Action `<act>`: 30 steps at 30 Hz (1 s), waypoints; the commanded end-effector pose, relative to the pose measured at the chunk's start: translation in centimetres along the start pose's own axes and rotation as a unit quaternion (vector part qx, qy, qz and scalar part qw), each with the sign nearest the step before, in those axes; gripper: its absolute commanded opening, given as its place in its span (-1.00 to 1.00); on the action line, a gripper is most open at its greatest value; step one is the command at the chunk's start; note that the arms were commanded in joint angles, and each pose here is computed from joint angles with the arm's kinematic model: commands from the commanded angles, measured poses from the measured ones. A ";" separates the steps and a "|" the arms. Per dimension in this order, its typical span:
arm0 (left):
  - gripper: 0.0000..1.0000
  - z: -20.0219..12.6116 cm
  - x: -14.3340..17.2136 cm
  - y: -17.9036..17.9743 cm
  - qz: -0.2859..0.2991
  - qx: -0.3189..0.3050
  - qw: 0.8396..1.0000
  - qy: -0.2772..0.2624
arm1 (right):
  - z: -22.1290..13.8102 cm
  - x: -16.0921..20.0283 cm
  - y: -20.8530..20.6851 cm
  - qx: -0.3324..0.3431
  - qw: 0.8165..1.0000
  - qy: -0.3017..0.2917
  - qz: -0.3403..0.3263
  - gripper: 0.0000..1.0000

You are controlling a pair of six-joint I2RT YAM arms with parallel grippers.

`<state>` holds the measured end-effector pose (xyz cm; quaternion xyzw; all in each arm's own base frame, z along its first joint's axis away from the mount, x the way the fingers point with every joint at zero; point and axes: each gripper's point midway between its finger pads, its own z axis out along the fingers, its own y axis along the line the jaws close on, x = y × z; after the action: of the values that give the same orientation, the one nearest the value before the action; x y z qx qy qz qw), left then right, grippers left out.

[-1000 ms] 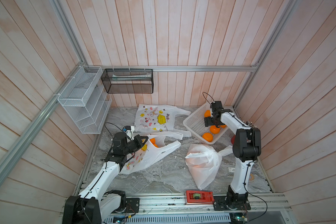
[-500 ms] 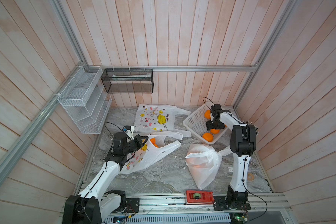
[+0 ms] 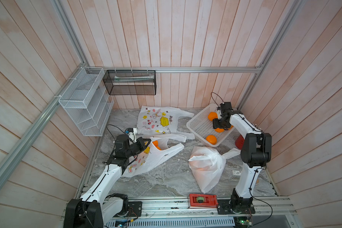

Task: Place the oranges into plastic bags & tie knots
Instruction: Pick up the orange from the basket, then place the orange in the plastic bag.

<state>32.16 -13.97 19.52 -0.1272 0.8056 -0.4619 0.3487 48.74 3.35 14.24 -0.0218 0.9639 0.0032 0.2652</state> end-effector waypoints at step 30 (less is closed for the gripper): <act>-1.00 -1.9 -0.3 -2.0 0.023 0.021 0.999 -0.021 | -10.7 11.6 42.7 -0.469 0.879 -0.021 -0.083 0.12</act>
<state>31.03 -13.94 21.82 -0.1078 0.7926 -0.4699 0.3734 31.39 43.26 15.29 -0.2194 0.8593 0.3987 0.2335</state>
